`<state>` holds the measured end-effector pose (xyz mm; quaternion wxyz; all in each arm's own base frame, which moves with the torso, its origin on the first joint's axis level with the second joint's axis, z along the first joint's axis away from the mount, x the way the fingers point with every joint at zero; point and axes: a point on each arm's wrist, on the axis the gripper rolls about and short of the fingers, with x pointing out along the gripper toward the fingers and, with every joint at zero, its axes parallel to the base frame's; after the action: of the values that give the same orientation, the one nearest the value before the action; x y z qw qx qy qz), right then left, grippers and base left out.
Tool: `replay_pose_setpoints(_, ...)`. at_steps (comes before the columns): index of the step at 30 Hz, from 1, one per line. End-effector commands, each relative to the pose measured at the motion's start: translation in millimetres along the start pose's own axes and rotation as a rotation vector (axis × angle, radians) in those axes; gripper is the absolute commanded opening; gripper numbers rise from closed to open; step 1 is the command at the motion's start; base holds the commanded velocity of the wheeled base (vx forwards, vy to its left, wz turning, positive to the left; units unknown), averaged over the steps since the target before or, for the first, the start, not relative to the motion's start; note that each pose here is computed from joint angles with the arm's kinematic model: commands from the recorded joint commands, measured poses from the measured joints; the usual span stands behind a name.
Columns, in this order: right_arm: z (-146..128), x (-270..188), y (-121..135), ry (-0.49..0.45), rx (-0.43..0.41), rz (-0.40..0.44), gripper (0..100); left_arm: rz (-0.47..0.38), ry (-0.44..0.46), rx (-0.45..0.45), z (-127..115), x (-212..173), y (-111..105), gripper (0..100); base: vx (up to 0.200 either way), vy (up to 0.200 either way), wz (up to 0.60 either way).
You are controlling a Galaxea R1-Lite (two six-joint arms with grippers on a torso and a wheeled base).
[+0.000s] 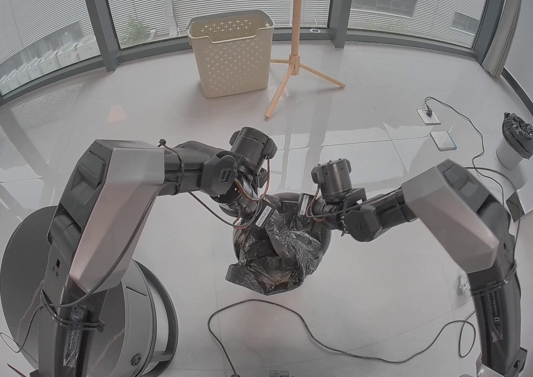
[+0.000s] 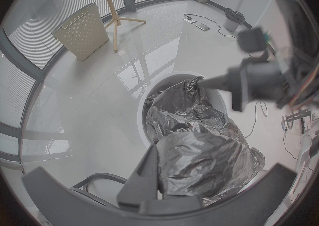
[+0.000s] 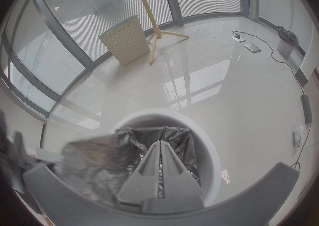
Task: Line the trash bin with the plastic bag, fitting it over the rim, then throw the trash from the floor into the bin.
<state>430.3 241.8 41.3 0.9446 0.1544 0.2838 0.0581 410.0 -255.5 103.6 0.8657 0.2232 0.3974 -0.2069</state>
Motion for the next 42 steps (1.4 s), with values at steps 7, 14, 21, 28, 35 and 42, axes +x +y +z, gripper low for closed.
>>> replay_pose_setpoints(7, 18.9, -133.4, -1.2, 0.063, -0.095, 0.049, 0, 0.003, 0.02, -0.005, -4.2, 7.9, 2.9, 0, 0.0, 0.0, 0.0)
replay_pose_setpoints(14, -8.9, -188.7, -18.0, 0.119, -0.149, 0.058, 100, 0.006, 0.032, -0.012, -7.3, 13.9, 5.2, 0, 0.0, 0.0, 0.0)
replay_pose_setpoints(21, -33.5, -218.7, -5.5, 0.168, -0.212, 0.127, 100, 0.005, 0.032, -0.013, -7.4, 14.0, 5.9, 0, 0.0, 0.0, 0.0)
replay_pose_setpoints(28, -65.2, -207.6, 9.9, 0.24, -0.235, 0.125, 100, 0.004, 0.03, -0.016, -6.8, 13.1, 4.6, 0, 0.0, 0.0, 0.0)
replay_pose_setpoints(35, -87.6, -175.3, 10.2, 0.239, -0.285, 0.074, 100, 0.005, 0.024, -0.018, -5.5, 10.4, 5.3, 0, 0.0, 0.0, 0.0)
replay_pose_setpoints(42, -95.4, -144.1, 12.9, 0.191, -0.325, 0.087, 100, 0.003, 0.022, -0.016, -4.8, 8.8, 4.1, 0, 0.0, 0.0, 0.0)
